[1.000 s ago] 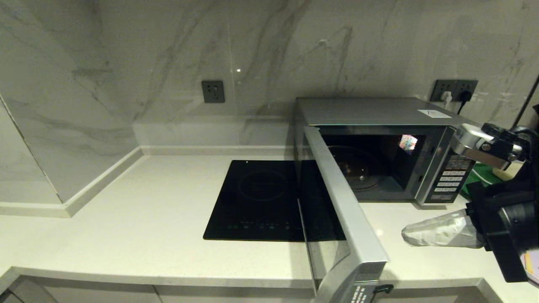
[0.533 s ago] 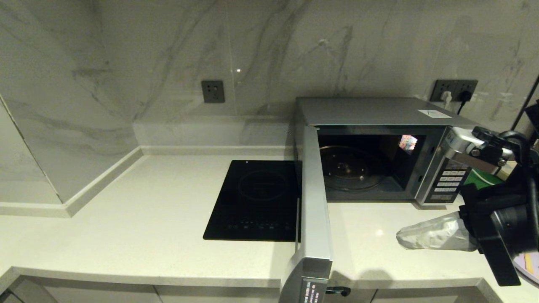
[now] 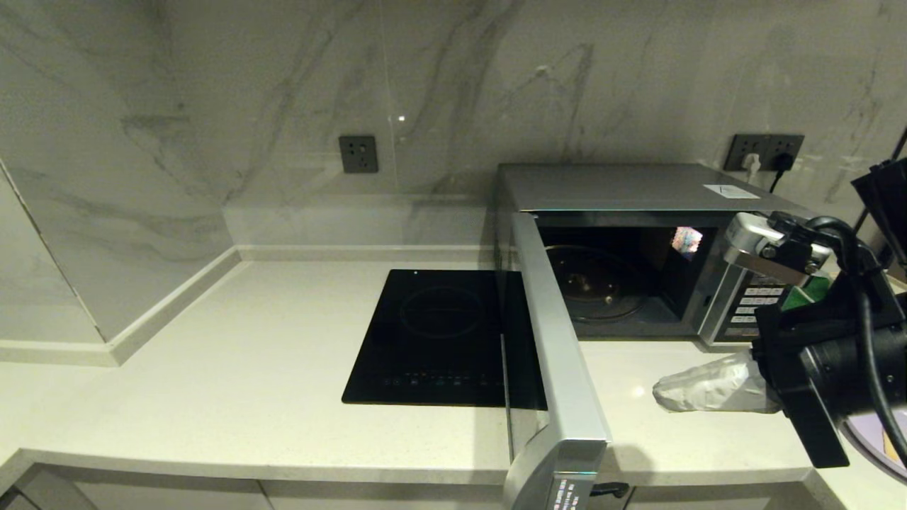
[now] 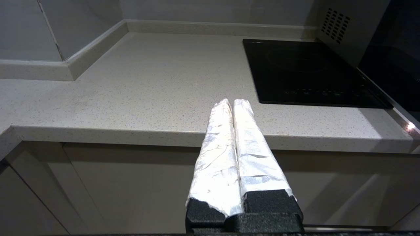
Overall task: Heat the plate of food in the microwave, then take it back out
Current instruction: Open the microwave oven, then put the plate in the microwave oven
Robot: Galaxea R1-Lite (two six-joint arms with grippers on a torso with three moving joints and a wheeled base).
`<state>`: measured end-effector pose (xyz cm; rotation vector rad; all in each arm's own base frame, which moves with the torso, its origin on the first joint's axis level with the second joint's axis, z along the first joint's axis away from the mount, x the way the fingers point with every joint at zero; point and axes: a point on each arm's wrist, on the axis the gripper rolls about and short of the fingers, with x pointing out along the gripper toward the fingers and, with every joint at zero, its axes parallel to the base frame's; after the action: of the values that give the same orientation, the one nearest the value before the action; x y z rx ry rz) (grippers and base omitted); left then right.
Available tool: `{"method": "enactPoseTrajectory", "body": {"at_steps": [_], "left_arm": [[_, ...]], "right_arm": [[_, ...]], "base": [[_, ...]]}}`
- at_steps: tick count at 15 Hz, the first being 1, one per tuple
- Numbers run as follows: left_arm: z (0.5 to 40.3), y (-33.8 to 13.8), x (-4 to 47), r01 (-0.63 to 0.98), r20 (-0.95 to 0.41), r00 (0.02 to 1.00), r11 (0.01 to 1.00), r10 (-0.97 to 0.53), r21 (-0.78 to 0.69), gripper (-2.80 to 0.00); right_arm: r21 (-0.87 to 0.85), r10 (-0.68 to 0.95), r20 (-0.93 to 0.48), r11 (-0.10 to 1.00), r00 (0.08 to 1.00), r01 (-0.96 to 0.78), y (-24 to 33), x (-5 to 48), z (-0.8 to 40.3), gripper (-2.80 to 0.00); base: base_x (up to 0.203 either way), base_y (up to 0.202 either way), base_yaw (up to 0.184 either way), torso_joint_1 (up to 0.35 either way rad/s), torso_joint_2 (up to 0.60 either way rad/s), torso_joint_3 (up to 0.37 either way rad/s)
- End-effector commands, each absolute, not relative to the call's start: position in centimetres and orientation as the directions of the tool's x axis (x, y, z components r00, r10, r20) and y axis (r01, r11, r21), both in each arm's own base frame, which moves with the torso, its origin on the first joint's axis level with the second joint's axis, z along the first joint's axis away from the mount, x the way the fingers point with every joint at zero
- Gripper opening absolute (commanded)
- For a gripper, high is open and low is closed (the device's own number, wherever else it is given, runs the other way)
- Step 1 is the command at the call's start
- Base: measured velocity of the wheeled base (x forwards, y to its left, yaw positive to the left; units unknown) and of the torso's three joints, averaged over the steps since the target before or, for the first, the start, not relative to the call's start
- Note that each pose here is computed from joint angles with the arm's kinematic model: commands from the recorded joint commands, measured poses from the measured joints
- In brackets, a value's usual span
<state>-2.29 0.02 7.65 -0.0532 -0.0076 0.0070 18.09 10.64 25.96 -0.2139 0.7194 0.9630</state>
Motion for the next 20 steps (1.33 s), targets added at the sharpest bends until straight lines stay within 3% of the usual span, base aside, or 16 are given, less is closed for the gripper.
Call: {"method": "enactPoseTrajectory", "body": {"at_steps": [1,2,4,6,8,10,13,17,20], "left_arm": [[7.7,0.0,-2.3,-0.007,0.008,1.000,0.999,0.008,-0.054,-2.80],[7.7,0.0,-2.3,-0.007,0.008,1.000,0.999,0.008,-0.054,-2.80],[7.7,0.0,-2.3,-0.007,0.008,1.000,0.999,0.008,-0.054,-2.80],[7.7,0.0,-2.3,-0.007,0.008,1.000,0.999,0.008,-0.054,-2.80],[7.7,0.0,-2.3,-0.007,0.008,1.000,0.999,0.008,-0.054,-2.80],[7.7,0.0,-2.3,-0.007,0.008,1.000,0.999,0.008,-0.054,-2.80],[7.7,0.0,-2.3,-0.007,0.008,1.000,0.999,0.008,-0.054,-2.80],[7.7,0.0,-2.3,-0.007,0.008,1.000,0.999,0.008,-0.054,-2.80],[7.7,0.0,-2.3,-0.008,0.008,1.000,0.999,0.008,-0.054,-2.80]], "right_arm": [[0.149,0.667,-0.655,0.574,0.354,-0.805,10.7,18.4,25.6,-2.80],[0.146,0.654,-0.658,0.597,0.373,-0.788,10.4,18.5,25.6,-2.80],[0.091,0.517,-0.687,0.758,0.510,-0.646,8.7,19.2,25.8,-2.80],[0.006,0.248,-0.709,0.938,0.660,-0.346,6.8,20.0,26.0,-2.80],[-0.036,-0.013,-0.721,0.999,0.693,-0.018,3.1,21.6,25.5,-2.80],[-0.123,-0.284,-0.731,0.949,0.620,0.290,-1.7,23.0,24.6,-2.80],[-0.187,-0.487,-0.763,0.796,0.426,0.575,-8.5,24.2,22.7,-2.80],[-0.123,-0.476,-0.853,0.582,0.215,0.804,-12.9,24.8,22.7,-2.80],[-0.082,-0.394,-0.906,0.524,0.156,0.848,-14.7,24.6,23.5,-2.80]], "base": [[0.000,0.000,0.000,0.000,0.00,0.000],[0.000,0.000,0.000,0.000,0.00,0.000],[0.000,0.000,0.000,0.000,0.00,0.000],[0.000,0.000,0.000,0.000,0.00,0.000],[0.000,0.000,0.000,0.000,0.00,0.000],[0.000,0.000,0.000,0.000,0.00,0.000],[0.000,0.000,0.000,0.000,0.00,0.000],[0.000,0.000,0.000,0.000,0.00,0.000],[0.000,0.000,0.000,0.000,0.00,0.000]]}}
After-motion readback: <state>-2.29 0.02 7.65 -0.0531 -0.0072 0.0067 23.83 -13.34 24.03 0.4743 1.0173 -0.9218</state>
